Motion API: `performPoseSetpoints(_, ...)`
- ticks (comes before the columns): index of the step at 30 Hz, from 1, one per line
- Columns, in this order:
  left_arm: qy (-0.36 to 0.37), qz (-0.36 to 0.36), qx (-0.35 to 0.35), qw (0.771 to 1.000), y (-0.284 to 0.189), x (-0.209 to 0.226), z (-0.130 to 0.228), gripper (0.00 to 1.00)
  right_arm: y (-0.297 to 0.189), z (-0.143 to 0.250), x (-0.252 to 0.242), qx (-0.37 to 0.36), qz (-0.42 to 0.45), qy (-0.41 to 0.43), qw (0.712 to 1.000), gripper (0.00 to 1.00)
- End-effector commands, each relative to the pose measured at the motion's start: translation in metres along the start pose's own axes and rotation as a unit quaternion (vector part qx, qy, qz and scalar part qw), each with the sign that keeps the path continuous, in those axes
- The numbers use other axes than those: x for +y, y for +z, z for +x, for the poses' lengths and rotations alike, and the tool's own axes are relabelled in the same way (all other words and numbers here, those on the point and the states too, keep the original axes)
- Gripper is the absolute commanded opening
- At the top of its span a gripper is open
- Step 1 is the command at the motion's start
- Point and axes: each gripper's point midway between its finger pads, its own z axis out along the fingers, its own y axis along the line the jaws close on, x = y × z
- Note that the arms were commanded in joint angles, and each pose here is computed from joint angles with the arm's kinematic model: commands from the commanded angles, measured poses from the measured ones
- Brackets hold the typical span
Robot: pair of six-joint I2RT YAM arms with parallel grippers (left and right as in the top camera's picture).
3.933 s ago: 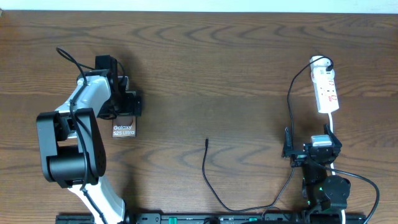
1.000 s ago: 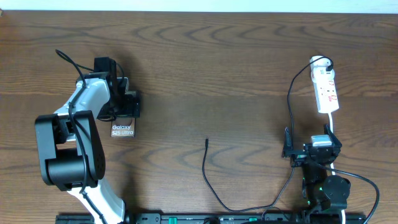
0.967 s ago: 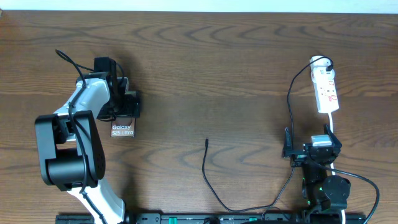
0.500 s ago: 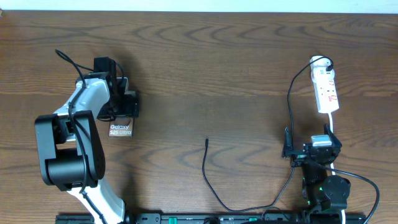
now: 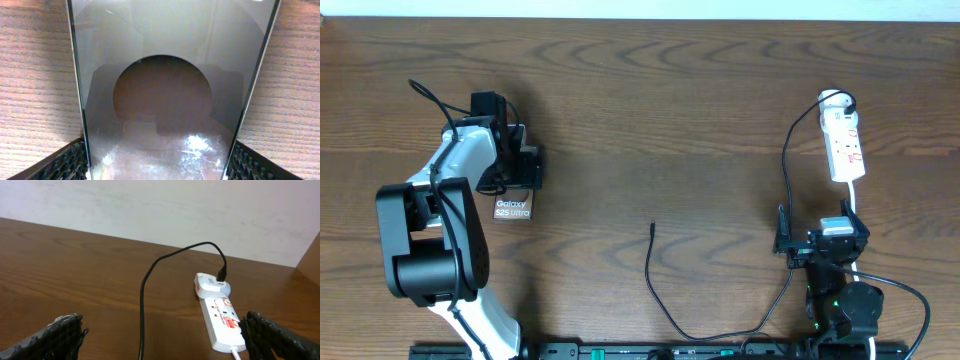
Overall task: Plug charger to phone and switch on socket
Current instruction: 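Close the left gripper on the phone box sides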
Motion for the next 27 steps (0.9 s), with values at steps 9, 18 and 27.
performPoseSetpoints(9, -0.003, 0.055, 0.076, 0.996, 0.0316, -0.0212, 0.0403, 0.81, -0.0001, 0.0008, 0.0006, 0.001, 0.0, -0.005, 1.0, 0.99)
performPoseSetpoints(18, -0.003, 0.055, 0.076, 0.996, 0.0316, -0.0212, 0.0404, 0.75, -0.0001, 0.0008, 0.0006, 0.001, 0.0, -0.005, 1.0, 0.99)
performPoseSetpoints(27, -0.003, 0.055, 0.076, 0.996, 0.0316, -0.0212, 0.0403, 0.75, -0.0001, 0.0008, 0.0006, 0.001, 0.0, -0.005, 1.0, 0.99)
